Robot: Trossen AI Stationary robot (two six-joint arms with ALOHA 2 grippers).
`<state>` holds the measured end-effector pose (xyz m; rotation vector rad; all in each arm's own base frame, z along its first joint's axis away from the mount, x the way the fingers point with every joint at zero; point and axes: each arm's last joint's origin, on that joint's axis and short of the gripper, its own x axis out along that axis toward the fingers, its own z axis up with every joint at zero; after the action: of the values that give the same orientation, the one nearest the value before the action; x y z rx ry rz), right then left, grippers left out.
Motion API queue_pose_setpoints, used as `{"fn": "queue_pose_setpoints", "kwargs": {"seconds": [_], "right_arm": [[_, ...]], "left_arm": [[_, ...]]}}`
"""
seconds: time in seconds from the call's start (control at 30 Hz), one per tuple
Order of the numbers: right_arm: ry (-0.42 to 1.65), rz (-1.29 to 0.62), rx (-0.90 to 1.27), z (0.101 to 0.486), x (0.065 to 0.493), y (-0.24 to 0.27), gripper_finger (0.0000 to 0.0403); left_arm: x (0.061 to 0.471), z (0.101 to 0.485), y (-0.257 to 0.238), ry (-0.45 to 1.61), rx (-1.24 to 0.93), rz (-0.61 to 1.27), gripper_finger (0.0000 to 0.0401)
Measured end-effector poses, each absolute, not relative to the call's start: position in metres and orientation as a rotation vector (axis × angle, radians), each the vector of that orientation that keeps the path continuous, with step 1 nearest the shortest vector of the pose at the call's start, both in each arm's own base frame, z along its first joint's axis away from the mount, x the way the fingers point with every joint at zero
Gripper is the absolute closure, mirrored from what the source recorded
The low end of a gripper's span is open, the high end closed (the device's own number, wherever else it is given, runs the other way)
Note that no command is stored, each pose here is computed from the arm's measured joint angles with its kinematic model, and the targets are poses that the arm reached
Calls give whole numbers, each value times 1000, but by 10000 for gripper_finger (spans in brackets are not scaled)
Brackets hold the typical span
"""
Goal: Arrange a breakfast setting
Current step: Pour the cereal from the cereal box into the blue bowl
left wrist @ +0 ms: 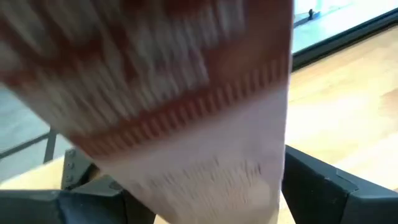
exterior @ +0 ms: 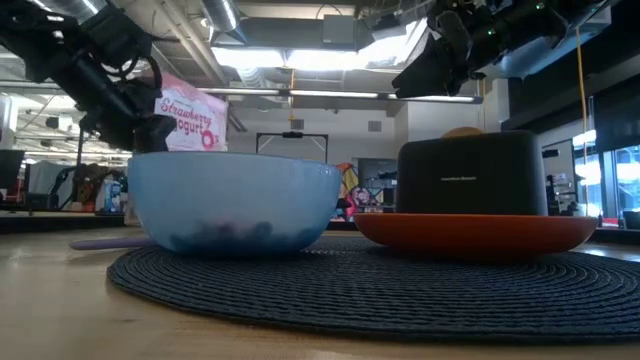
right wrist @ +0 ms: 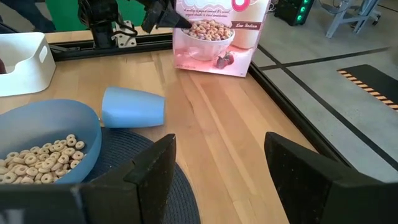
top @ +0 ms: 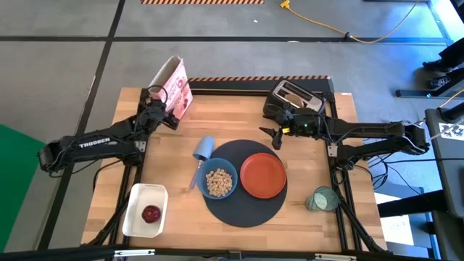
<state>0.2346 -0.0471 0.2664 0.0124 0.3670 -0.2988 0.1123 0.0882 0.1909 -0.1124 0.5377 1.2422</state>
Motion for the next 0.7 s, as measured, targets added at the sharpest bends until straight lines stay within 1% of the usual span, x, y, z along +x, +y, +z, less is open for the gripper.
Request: {"fn": "queue_pose_setpoints", "kwargs": {"seconds": [0.17,0.4,0.7], "right_arm": [[366,-299,14,266,235,-47,166],[367,-299,14,266,235,-47,166],[365,-300,19,266,235,-47,166]], "left_arm": [[115,210,89,507,-77,1229,121],[115,243,90,524,-24,1224,121],[115,288,90,482,94,1191,121]]}}
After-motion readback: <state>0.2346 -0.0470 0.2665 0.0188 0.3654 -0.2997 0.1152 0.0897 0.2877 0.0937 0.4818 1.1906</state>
